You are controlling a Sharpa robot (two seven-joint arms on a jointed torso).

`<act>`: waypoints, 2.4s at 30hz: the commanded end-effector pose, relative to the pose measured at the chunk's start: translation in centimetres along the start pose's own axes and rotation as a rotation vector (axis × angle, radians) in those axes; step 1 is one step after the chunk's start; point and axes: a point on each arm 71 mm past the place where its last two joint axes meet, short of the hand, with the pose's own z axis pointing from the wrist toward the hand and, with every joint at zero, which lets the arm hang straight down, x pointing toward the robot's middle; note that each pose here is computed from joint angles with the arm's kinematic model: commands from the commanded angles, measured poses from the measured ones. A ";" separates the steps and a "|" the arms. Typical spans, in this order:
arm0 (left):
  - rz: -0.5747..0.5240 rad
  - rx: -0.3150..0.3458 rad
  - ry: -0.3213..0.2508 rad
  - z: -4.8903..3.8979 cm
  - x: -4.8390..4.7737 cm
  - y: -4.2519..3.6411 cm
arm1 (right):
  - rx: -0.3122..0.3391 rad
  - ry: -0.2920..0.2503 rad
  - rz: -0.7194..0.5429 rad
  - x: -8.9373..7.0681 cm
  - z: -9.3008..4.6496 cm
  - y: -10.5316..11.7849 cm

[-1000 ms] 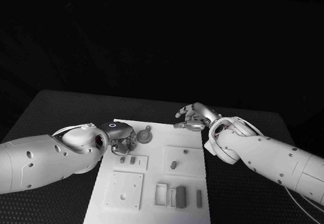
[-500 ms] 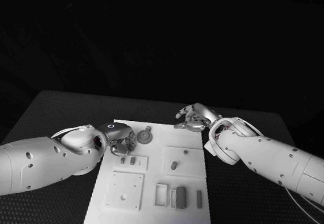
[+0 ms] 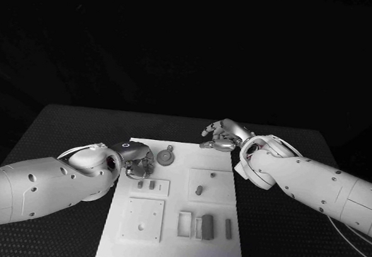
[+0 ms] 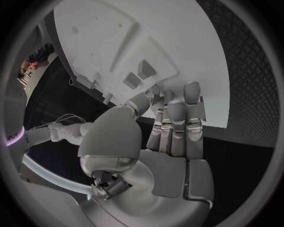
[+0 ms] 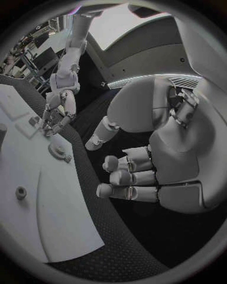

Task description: Assemble the parts on the task board

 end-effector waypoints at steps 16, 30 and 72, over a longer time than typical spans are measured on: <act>0.005 -0.087 0.061 -1.13 0.71 2.47 | 0.012 -0.003 -0.012 -0.4 -0.2 -0.8; -0.180 -0.228 -0.037 -3.02 -1.98 8.12 | -0.010 0.037 -0.061 -1.0 -0.8 -1.9; -1.018 -0.137 -0.349 -6.86 -4.46 9.35 | -0.181 0.167 -0.558 3.4 -6.1 -2.1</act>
